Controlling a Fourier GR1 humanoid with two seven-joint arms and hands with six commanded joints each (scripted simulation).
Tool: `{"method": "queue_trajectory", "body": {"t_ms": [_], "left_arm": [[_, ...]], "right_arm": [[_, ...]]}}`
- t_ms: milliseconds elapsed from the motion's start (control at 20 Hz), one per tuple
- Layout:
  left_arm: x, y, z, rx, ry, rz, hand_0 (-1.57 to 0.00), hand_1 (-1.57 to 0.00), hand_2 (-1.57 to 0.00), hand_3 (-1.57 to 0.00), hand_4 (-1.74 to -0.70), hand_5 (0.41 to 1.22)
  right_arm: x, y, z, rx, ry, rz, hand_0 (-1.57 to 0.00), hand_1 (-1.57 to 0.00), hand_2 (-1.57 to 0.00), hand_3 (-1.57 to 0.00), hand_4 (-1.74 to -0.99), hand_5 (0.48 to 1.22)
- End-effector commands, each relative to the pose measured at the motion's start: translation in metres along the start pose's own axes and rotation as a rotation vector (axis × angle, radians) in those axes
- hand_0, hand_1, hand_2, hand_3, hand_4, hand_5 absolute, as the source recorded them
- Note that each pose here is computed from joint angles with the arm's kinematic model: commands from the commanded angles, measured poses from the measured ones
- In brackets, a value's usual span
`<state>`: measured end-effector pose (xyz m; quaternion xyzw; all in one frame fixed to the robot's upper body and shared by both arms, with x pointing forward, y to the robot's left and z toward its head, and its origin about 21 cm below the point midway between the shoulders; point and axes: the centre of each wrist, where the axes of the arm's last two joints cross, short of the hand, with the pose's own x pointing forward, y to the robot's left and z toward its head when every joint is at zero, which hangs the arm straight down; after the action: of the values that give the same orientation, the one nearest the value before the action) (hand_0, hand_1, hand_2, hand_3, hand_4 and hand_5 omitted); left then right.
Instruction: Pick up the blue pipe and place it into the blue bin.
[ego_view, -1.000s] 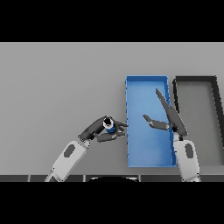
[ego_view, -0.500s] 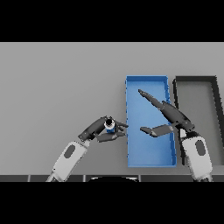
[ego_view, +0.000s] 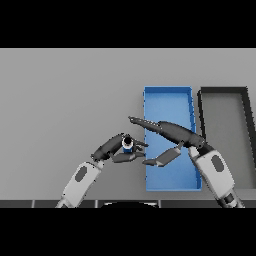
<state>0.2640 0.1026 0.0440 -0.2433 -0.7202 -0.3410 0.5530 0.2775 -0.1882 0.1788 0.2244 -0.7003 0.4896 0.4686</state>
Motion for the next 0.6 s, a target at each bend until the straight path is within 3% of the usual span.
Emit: {"method": "queue_trajectory", "body": {"t_ms": [0,400,550], "left_arm": [[0.001,0.004,0.002,0.003,-0.002,0.002,-1.57,-1.57,-1.57,-1.57,-1.48,1.221],[-0.002,0.005,0.002,-0.049,0.000,0.053,-1.57,-1.57,-1.57,-1.57,-1.46,1.221],[-0.004,0.003,0.002,-0.051,-0.023,0.054,-1.57,-1.57,-1.57,-1.57,-1.46,1.221]], "right_arm": [[0.003,-0.002,-0.004,0.026,-0.001,0.017,0.00,0.00,0.00,0.00,-1.220,0.525],[0.003,0.011,-0.061,0.178,0.022,0.012,0.00,0.00,0.00,0.00,-1.208,0.512],[0.000,0.012,-0.074,0.221,0.026,0.009,-0.02,-0.11,-0.13,-0.05,-1.222,0.517]]}}
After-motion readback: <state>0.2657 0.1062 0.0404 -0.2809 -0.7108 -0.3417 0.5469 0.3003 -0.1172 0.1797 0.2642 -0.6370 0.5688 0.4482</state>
